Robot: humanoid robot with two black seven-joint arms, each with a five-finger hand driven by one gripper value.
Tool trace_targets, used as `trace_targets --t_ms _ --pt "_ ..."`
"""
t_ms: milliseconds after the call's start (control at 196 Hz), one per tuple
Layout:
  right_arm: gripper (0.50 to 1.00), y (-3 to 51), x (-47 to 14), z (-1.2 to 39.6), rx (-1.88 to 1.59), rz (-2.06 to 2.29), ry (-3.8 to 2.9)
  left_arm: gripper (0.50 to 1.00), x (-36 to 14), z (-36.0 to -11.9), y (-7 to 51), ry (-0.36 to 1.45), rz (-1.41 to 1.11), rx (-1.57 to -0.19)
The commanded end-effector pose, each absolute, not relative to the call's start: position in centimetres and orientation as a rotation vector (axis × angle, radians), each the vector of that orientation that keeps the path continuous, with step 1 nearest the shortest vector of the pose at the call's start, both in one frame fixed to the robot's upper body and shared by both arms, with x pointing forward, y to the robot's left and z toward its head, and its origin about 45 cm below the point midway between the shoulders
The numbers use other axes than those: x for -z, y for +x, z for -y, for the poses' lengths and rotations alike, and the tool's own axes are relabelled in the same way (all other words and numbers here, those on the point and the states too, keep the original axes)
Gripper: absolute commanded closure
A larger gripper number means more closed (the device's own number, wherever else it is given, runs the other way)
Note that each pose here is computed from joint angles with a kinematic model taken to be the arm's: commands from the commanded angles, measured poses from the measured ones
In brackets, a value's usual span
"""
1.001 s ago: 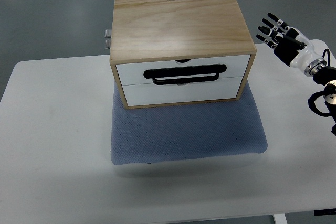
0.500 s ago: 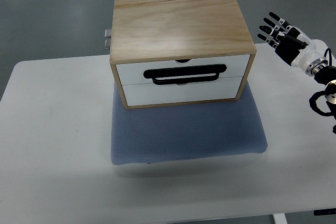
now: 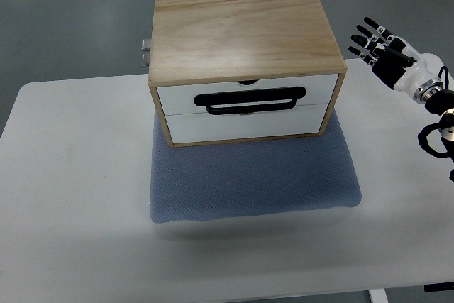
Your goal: Open wood drawer with right hand
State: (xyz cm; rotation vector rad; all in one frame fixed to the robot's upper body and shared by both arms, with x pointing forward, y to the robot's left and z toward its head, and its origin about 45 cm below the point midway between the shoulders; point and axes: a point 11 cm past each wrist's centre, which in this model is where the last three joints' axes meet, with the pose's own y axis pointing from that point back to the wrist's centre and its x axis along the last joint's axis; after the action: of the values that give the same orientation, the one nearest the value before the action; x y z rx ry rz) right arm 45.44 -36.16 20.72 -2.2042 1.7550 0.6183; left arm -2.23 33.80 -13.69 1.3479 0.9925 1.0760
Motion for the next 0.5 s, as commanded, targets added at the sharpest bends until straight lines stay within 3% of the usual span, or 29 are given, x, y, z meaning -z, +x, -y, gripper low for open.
trace_targets --t_ms 0,495 --pt "0.556 45.4 -20.7 36.1 -0.618 -1.754 -2.205 0.500 13.7 -33.8 -2.2 1.348 -0.993 -1.076" --pt "0.556 45.7 -21.8 37.1 -0.581 -1.770 -2.207 0.500 13.7 -33.8 -2.2 1.349 -0.992 -1.077"
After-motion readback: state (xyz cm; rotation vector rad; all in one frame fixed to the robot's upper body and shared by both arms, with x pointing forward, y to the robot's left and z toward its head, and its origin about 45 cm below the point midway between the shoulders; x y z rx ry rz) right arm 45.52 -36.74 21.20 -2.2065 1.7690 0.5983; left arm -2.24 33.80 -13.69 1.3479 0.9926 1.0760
